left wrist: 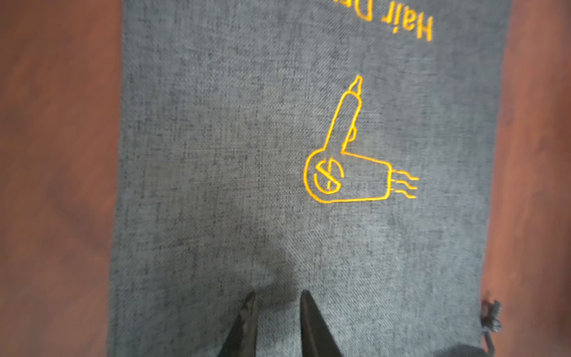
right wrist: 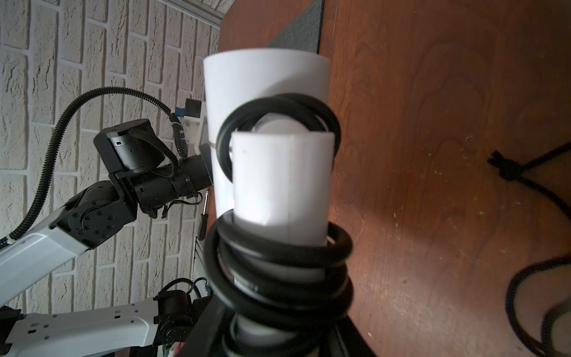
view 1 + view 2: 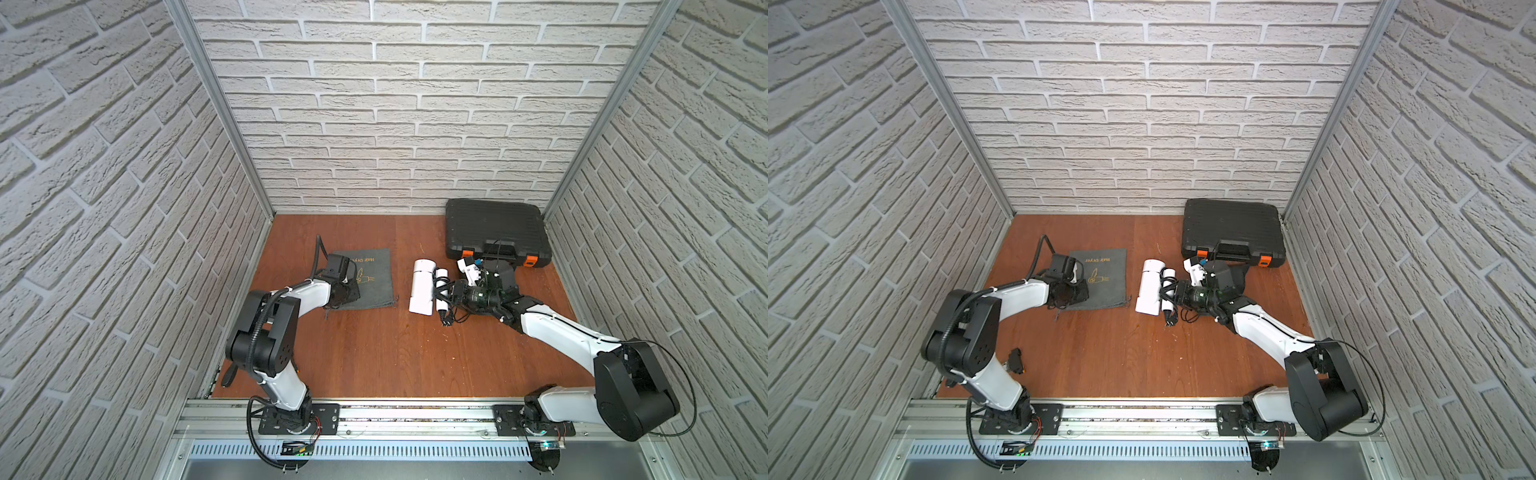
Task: Pack away hair dryers
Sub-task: Adjust the drawstring bag at the center of the board.
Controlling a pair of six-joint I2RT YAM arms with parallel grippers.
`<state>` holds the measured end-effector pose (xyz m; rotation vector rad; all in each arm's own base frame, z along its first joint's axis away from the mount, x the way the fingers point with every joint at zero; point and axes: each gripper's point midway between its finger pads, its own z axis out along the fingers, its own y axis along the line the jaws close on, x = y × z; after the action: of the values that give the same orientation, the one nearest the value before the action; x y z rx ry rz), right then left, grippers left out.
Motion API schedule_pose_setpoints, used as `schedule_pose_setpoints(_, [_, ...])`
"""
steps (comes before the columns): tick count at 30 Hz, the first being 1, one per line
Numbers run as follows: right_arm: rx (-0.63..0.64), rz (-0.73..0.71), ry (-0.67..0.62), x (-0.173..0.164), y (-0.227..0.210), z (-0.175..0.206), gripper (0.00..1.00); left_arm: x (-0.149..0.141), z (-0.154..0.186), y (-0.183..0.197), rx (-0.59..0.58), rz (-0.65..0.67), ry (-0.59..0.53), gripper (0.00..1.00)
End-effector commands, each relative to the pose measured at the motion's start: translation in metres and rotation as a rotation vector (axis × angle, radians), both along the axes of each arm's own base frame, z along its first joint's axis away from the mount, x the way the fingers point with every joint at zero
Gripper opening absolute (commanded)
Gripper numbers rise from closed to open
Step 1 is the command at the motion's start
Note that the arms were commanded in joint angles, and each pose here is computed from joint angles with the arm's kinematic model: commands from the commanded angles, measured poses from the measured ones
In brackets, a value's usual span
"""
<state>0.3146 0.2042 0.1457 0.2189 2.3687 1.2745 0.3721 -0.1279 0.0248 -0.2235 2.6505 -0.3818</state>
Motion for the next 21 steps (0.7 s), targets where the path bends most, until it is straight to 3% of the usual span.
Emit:
schedule_pose_setpoints(1, [0.004,0.008,-0.109,0.004,-0.006,0.024,0.03,-0.007,-0.02,-0.041,-0.067,-0.07,0.061,0.25])
schedule_pose_setpoints(5, [-0.015,-0.014,-0.1,0.003,-0.018,0.02,0.03,-0.002,-0.015,-0.089,-0.134,-0.13,0.053,0.27])
schedule_pose_setpoints(9, [-0.037,-0.03,-0.089,0.001,-0.028,0.014,0.03,-0.004,-0.008,-0.111,-0.163,-0.153,0.039,0.28])
schedule_pose_setpoints(12, [-0.064,-0.027,-0.084,-0.003,-0.032,0.009,0.03,-0.007,0.005,-0.102,-0.091,-0.149,0.002,0.33])
schedule_pose_setpoints(16, [-0.09,-0.018,-0.09,-0.006,-0.034,0.004,0.02,-0.012,0.033,-0.082,0.026,-0.154,-0.069,0.47])
schedule_pose_setpoints(21, [-0.099,-0.016,-0.091,-0.007,-0.035,-0.003,0.03,-0.02,0.06,-0.093,0.169,-0.336,-0.164,0.56])
